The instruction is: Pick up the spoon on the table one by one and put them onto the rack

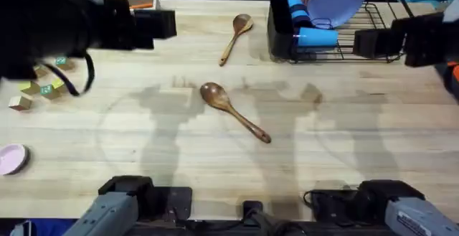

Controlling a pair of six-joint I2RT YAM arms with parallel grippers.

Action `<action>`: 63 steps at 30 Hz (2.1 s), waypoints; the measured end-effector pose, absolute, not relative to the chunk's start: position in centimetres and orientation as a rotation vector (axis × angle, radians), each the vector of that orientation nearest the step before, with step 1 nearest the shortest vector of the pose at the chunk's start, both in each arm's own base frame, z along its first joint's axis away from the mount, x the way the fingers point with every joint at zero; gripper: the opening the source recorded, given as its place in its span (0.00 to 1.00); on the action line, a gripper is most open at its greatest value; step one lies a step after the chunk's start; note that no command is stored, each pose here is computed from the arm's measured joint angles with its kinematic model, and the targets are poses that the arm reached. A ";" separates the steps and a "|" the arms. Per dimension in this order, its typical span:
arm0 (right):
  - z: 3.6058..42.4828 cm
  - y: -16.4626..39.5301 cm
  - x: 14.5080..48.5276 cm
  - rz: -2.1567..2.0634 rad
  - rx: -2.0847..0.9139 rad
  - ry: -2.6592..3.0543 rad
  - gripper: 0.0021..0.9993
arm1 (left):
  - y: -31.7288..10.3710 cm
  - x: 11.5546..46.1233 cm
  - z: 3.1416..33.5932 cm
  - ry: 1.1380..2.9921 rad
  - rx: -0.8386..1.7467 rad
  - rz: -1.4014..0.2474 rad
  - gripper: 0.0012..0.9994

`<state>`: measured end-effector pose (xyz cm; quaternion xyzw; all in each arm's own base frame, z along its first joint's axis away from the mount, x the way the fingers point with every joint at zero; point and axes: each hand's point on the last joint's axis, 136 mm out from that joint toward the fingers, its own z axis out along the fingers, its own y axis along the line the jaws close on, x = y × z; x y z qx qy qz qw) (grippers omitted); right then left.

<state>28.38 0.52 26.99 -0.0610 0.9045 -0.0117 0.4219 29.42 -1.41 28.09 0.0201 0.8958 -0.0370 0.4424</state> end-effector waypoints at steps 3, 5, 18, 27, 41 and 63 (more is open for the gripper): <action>27.1 0.5 28.7 -0.026 -0.155 2.305 1.00 | -1.4 30.0 28.7 2.268 0.048 -0.094 0.99; 27.1 0.5 28.9 -0.026 -0.155 2.316 1.00 | -1.4 30.5 28.9 2.281 0.048 -0.094 0.99; 27.6 0.5 29.4 -0.026 -0.153 2.296 1.00 | -2.2 31.5 29.2 2.267 0.082 -0.145 0.99; 27.6 1.4 29.4 0.033 -0.179 2.291 1.00 | -4.1 34.5 29.5 2.289 0.167 -0.165 0.99; 27.6 1.6 29.4 0.045 -0.184 2.290 1.00 | -10.1 43.6 25.3 2.393 0.315 -0.200 0.99; 26.8 1.6 30.0 0.055 -0.173 2.323 1.00 | -17.3 47.2 10.8 2.587 0.492 -0.248 0.99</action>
